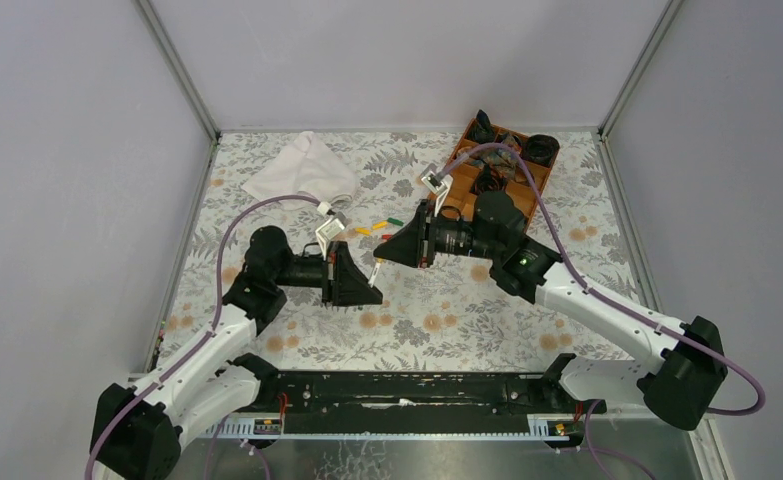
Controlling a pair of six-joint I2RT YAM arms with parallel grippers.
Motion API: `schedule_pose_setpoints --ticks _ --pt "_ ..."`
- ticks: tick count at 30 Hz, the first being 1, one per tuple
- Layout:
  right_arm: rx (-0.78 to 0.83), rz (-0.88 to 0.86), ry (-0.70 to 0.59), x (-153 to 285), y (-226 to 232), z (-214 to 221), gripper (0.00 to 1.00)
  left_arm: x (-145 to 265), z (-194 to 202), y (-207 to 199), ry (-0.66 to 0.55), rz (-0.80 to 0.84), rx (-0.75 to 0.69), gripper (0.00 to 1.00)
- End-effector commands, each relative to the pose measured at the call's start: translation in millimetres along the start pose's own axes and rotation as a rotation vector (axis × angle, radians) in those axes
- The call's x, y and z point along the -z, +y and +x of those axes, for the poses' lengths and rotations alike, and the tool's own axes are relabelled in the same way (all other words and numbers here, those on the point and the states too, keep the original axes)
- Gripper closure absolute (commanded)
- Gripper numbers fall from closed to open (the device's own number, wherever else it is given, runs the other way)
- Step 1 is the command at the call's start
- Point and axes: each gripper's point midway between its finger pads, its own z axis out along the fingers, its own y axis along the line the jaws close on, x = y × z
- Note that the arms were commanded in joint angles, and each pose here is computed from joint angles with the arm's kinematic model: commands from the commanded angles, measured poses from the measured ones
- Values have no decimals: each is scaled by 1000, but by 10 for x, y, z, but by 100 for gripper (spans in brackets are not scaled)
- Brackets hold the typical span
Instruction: Insert the pens into the pen caps
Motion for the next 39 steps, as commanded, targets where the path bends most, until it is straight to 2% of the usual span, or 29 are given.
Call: schedule_pose_setpoints --ticks 1,6,10,12,13,15,16,18,21,24,26,28,34,39 --pt "-202 -57 440 126 59 1326 100 47 -658 -153 -210 -13 -220 100" --pt "-236 -61 491 178 67 1531 100 81 -688 -134 -224 -10 -214 100" --pt "-209 -32 416 158 92 1353 100 77 -687 -25 -205 -58 -214 98" --pt "-165 60 331 146 28 1130 100 89 -688 68 -191 -114 -217 80" --pt "-135 122 279 163 -21 984 100 102 -682 121 -183 -150 -218 68" --pt "-80 271 160 251 -155 670 100 155 -688 236 -185 -243 -220 39" --pt "-48 336 103 319 -202 504 100 213 -702 351 -202 -329 -204 28" --pt "31 497 38 508 -361 251 100 368 -780 552 -250 -500 -204 14" --pt "149 855 22 942 -773 -15 100 751 -874 930 -332 -820 -163 2" --pt "246 1145 117 1342 -1094 -27 100 1172 -848 1283 -357 -1125 -74 0" --pt "311 1273 195 1491 -1275 26 100 1342 -777 1441 -329 -1244 -29 1" --pt "350 1353 272 1560 -1457 128 100 1442 -711 1551 -307 -1309 12 8" --pt "266 1392 360 1639 -2054 414 100 1733 -628 1750 -313 -1414 102 23" --pt "304 1387 449 1574 -2429 523 100 2024 -612 1846 -355 -1484 158 31"
